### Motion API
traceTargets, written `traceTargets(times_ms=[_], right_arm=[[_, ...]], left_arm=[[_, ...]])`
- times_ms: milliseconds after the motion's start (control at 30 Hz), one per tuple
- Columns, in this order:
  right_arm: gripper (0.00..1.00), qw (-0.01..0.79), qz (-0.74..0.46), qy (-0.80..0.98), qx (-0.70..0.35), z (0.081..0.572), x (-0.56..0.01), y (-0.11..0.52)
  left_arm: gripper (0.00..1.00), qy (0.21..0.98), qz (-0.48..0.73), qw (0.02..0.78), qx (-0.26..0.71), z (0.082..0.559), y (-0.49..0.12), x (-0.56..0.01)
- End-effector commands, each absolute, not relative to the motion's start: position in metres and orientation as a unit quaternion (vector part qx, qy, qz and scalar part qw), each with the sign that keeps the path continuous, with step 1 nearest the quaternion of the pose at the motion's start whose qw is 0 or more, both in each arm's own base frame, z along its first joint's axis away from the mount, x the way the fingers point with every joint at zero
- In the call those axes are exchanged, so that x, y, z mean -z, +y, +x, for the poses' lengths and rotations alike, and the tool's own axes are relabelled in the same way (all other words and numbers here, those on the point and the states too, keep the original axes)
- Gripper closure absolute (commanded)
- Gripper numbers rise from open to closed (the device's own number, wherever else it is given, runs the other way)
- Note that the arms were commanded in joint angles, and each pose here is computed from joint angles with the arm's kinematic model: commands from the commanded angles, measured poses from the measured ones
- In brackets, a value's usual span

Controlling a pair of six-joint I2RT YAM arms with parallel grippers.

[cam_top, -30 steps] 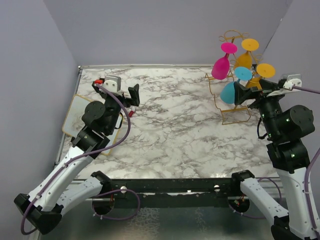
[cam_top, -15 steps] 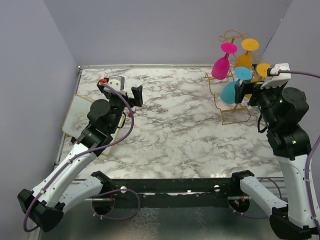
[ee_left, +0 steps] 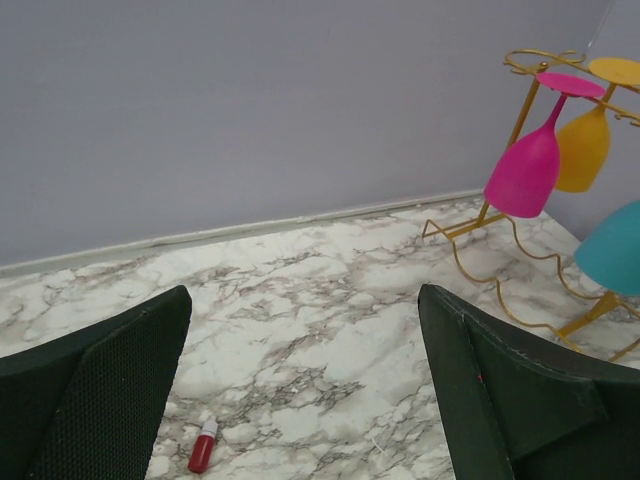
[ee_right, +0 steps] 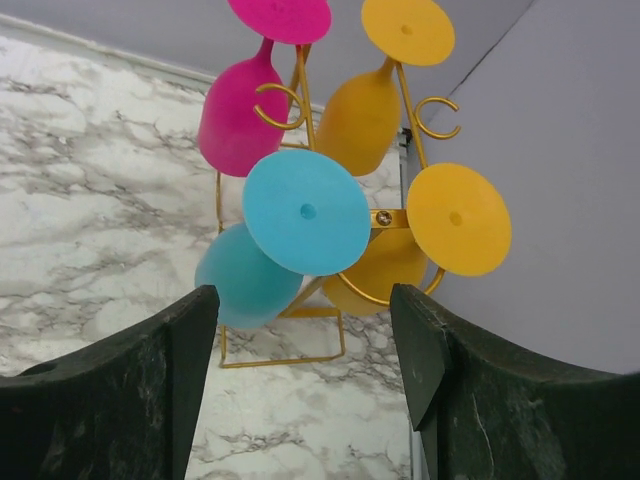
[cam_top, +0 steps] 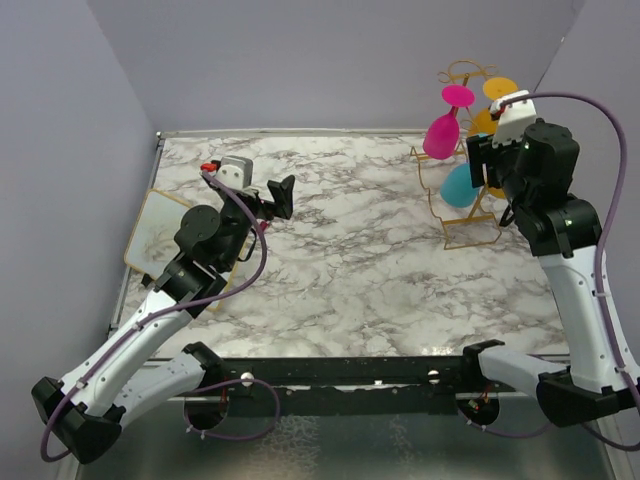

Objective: Take the wine glass off the wine glass rack

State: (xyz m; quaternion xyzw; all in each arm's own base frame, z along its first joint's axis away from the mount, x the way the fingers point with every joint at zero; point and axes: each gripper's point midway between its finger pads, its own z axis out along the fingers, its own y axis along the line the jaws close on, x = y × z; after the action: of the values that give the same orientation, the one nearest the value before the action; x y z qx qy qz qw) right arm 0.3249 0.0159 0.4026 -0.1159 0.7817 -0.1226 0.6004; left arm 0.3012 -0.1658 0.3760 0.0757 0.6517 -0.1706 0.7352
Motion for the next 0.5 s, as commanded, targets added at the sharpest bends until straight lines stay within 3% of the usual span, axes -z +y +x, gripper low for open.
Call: traceTargets(times_ms=[0, 467], right_arm=[[0.31, 0.566, -0.127, 0.793, 0.184, 0.326, -0.404, 0.004], [0.34, 0.482, -0.159, 0.807, 0.303, 0.342, -0.391, 0.033]], left_arm=[[0.02, 0.626, 0.067, 0.752, 0.196, 0.293, -0.167, -0.394], [0.01, 0.623, 0.063, 0.755, 0.196, 0.290, -0.164, -0.396]])
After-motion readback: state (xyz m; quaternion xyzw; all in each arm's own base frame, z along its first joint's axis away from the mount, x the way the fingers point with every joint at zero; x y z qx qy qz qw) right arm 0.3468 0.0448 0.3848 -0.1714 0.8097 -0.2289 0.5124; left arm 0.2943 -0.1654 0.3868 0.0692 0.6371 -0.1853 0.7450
